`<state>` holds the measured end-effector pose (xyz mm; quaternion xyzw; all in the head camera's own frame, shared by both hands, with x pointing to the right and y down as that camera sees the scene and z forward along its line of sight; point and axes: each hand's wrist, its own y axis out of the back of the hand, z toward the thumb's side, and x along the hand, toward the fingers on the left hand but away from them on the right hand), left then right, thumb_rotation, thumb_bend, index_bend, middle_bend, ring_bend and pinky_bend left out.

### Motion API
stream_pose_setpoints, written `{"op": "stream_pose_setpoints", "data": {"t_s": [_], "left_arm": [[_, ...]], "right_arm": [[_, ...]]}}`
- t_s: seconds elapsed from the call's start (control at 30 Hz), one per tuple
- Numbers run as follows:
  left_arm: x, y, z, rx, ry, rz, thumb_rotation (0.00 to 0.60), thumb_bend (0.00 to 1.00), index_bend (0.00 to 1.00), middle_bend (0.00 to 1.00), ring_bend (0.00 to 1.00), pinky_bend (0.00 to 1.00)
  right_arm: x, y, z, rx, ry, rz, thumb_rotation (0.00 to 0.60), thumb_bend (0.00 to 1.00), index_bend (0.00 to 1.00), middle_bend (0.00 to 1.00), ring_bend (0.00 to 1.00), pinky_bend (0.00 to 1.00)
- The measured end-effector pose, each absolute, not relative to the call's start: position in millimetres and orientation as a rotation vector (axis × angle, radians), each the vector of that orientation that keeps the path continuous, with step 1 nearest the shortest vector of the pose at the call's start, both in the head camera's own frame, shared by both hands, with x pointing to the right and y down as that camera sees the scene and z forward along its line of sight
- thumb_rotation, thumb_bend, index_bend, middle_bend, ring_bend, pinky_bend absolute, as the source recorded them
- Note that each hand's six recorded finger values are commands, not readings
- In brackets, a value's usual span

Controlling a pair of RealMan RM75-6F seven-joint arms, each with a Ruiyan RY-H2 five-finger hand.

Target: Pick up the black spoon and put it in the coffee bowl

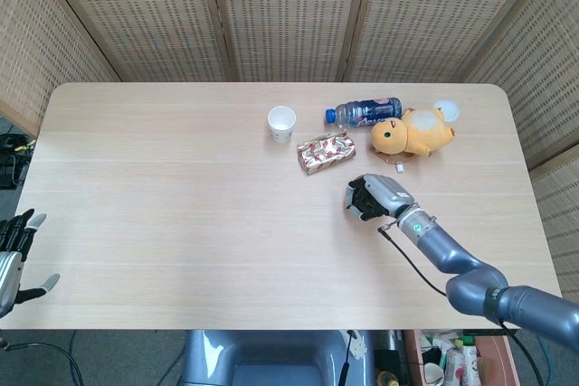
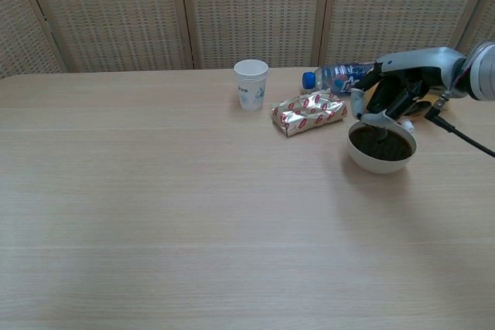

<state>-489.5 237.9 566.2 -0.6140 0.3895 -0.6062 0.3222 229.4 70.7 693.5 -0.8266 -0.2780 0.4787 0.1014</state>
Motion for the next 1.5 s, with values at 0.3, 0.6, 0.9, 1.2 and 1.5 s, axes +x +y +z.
{"op": "stream_pose_setpoints", "data": {"t_s": [0.3, 0.6, 0.9, 1.2, 1.5], "left_arm": [[-488.7, 237.1, 570.4, -1.619, 1.016, -1.6, 0.6, 0.22, 0.0, 0.0, 0.0, 0.0], [-488.0, 236.5, 573.2, -1.622, 1.014, -1.606, 0.6, 0.22, 0.0, 0.0, 0.0, 0.0], [-490.5, 239.3, 574.8, -1.62, 1.02, -1.621, 0.6, 0.22, 0.0, 0.0, 0.0, 0.0], [-491.8, 240.3, 576.3, -1.624, 1.022, -1.625, 0.6, 0.22, 0.0, 0.0, 0.0, 0.0], [-490.3, 238.9, 577.2, -1.628, 1.021, -1.617, 0.6, 0.22, 0.0, 0.0, 0.0, 0.0]], "right_arm": [[235.3, 68.8, 726.4, -2.406, -0.741, 1.558, 0.6, 0.74, 0.81, 0.94, 0.94, 1.0], [242.3, 57.6, 742.7, -2.341, -0.705, 1.639, 0.6, 0.74, 0.81, 0.94, 0.94, 1.0], [224.0, 43.1, 741.6, -2.332, -0.68, 1.617, 0.6, 0.74, 0.81, 0.94, 0.94, 1.0], [207.1, 57.4, 740.4, -2.388, -0.61, 1.603, 0.6, 0.74, 0.81, 0.94, 0.94, 1.0], [223.2, 65.9, 737.0, -2.374, -0.584, 1.641, 0.6, 0.74, 0.81, 0.94, 0.94, 1.0]]}}
